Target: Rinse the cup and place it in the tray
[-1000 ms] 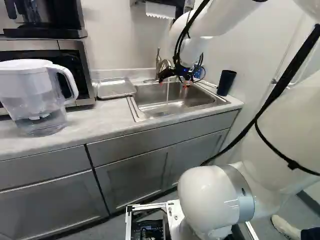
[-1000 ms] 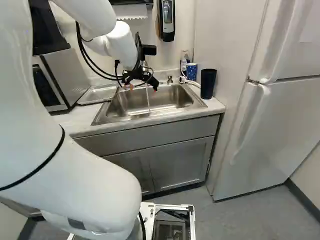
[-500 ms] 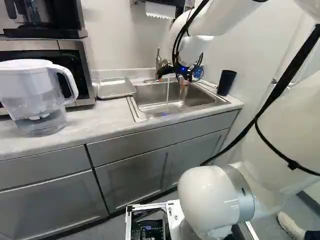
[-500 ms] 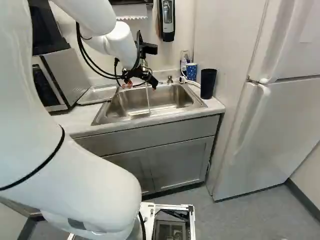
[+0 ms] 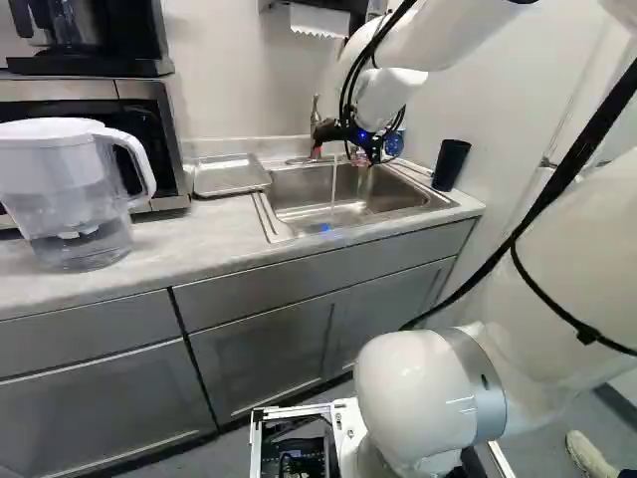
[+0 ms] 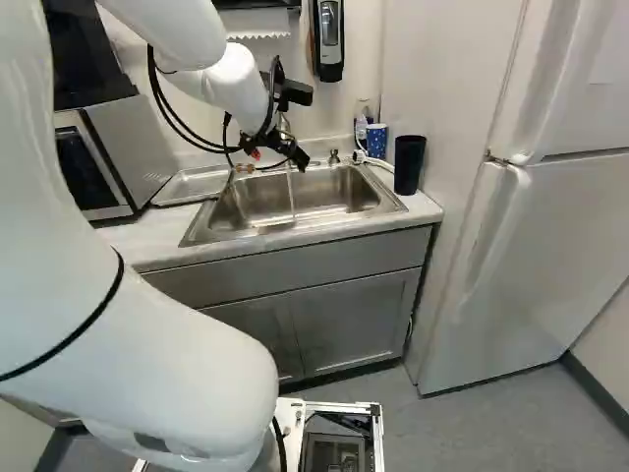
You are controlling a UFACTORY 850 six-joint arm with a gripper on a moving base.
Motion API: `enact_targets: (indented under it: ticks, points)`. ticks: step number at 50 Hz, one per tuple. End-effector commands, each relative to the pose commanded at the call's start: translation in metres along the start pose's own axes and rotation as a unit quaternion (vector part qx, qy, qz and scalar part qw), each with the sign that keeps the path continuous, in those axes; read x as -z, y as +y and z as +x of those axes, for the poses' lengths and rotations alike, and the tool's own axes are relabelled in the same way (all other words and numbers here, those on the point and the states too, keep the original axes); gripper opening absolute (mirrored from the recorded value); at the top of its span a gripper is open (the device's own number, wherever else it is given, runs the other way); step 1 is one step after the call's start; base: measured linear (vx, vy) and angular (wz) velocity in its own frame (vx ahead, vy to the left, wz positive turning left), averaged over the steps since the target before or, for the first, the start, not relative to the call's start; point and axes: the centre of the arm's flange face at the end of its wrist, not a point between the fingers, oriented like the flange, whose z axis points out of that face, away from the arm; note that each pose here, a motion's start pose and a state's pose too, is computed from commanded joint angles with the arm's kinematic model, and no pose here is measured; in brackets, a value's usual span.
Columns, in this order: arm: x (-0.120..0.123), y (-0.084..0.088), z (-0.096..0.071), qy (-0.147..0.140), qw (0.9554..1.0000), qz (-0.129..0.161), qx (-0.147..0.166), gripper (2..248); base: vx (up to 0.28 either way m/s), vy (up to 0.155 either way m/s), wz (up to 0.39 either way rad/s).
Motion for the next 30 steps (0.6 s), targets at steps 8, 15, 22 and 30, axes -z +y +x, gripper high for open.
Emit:
enact_targets:
  ticks: [8, 15, 22, 30]
  points:
    - [0.0019, 0.0, 0.0004, 0.013, 0.9998, 0.003, -0.017, 247, 0.0, 0.0, 0.0]
    - [0.0028, -0.0002, 0.0017, 0.024, 0.9992, 0.006, -0.032, 247, 0.0, 0.0, 0.0]
    - [0.0035, -0.0003, 0.0031, 0.035, 0.9982, 0.009, -0.047, 247, 0.0, 0.0, 0.0]
    - [0.0044, -0.0002, 0.0048, 0.049, 0.998, 0.01, -0.039, 247, 0.0, 0.0, 0.0]
